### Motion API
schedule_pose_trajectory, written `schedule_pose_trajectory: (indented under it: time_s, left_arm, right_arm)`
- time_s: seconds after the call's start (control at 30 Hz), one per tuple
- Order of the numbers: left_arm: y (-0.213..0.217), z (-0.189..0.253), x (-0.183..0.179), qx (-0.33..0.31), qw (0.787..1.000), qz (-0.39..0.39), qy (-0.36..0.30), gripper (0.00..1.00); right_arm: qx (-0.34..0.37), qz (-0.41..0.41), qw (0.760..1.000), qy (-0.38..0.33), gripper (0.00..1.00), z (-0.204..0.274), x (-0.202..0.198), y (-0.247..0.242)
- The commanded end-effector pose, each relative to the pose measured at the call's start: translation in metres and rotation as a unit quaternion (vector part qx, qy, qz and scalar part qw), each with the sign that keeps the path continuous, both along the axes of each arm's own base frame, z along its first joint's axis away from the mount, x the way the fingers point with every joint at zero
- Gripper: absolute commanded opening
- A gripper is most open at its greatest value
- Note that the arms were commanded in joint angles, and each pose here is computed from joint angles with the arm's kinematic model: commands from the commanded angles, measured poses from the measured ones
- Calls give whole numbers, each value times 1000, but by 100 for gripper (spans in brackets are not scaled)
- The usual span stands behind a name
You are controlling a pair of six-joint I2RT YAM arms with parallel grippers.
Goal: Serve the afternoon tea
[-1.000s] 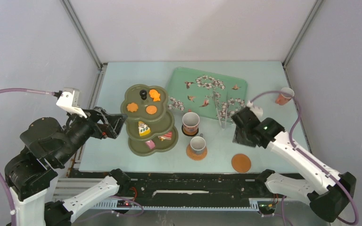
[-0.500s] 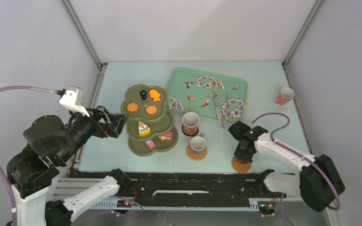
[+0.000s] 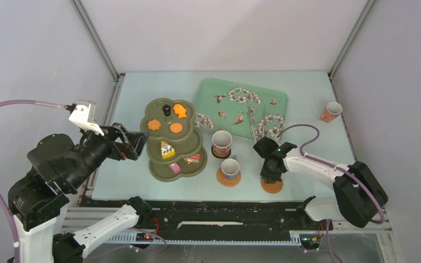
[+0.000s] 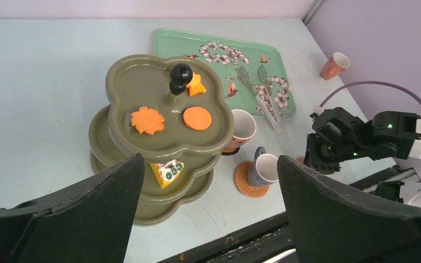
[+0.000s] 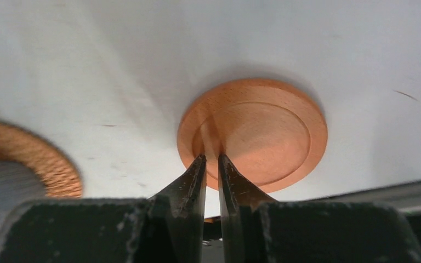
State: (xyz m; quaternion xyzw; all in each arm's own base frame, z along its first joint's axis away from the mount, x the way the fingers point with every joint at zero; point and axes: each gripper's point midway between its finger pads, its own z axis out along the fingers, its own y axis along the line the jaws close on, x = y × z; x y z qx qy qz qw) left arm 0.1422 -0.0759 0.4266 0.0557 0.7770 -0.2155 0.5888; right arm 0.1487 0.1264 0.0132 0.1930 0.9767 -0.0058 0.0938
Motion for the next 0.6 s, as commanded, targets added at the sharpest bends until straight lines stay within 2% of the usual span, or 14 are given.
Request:
schedule_pose_trajectory:
  time_s: [0.0, 0.37, 0.57]
  left_arm:
    - [2, 8, 2, 3, 1000, 4, -11, 98]
    - [4, 9, -1, 4, 1000, 5, -10, 98]
    - [6, 7, 0, 6, 1000, 10, -11, 98]
  right_arm:
    - [59, 24, 995, -72, 17, 10, 43, 49]
    - [51, 45, 995, -78, 17, 17, 66, 64]
    - [54, 51, 992, -106, 19, 52, 60, 54]
